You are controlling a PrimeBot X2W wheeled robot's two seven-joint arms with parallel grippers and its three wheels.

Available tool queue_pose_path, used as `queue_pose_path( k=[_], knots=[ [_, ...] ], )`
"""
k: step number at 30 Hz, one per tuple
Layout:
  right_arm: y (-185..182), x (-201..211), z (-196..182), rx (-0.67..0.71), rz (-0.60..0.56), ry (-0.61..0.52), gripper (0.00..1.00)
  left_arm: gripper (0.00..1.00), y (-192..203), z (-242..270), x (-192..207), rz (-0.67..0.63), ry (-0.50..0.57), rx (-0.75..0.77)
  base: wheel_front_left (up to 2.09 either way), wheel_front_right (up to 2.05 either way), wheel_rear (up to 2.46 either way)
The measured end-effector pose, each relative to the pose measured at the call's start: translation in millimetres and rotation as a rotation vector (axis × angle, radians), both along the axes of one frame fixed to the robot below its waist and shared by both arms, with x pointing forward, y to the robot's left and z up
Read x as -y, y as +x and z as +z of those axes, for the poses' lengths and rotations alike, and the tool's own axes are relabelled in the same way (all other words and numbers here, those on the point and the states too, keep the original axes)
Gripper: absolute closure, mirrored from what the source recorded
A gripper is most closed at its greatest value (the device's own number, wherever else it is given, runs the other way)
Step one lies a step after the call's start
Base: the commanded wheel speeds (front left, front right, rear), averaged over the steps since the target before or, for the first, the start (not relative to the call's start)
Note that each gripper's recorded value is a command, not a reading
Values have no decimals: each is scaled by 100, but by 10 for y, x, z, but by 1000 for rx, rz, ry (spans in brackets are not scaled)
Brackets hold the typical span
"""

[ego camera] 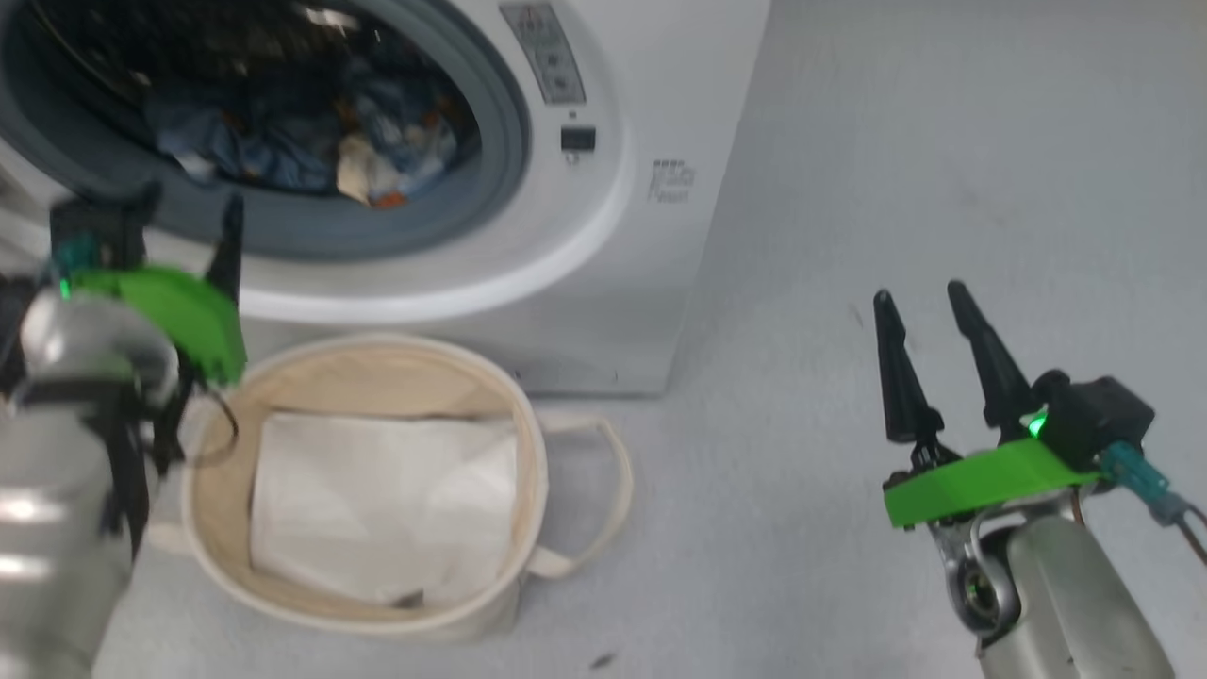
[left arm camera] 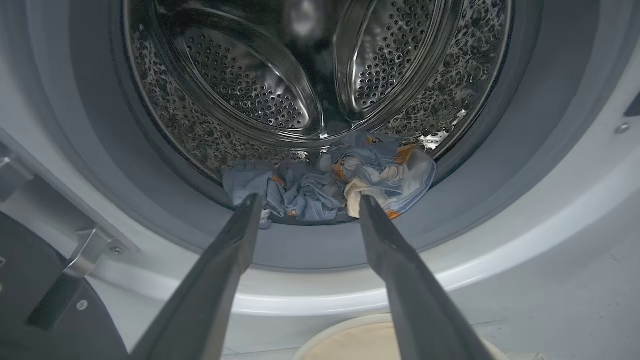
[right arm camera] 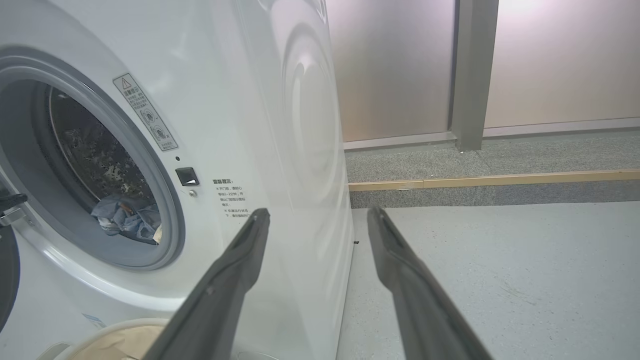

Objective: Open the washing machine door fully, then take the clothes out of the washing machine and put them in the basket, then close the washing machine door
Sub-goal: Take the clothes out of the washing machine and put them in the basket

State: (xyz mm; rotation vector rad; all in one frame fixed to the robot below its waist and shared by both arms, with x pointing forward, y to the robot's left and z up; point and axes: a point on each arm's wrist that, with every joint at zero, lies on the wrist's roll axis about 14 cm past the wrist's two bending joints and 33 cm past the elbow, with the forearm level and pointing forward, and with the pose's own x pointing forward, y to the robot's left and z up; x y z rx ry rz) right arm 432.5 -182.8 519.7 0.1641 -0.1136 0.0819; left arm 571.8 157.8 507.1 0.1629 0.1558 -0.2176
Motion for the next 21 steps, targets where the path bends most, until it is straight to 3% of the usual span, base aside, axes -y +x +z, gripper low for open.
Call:
queue_pose_path(
  k=[9,21],
  knots=[
    [324,39,-292,-48,-13,-17,0,0,582,-388,70,22,114,-115,0,0,0],
    [662,16,-737,-108,-7,-34,0,0,1071,-900,17,79,274,-215,0,0,0]
  ],
)
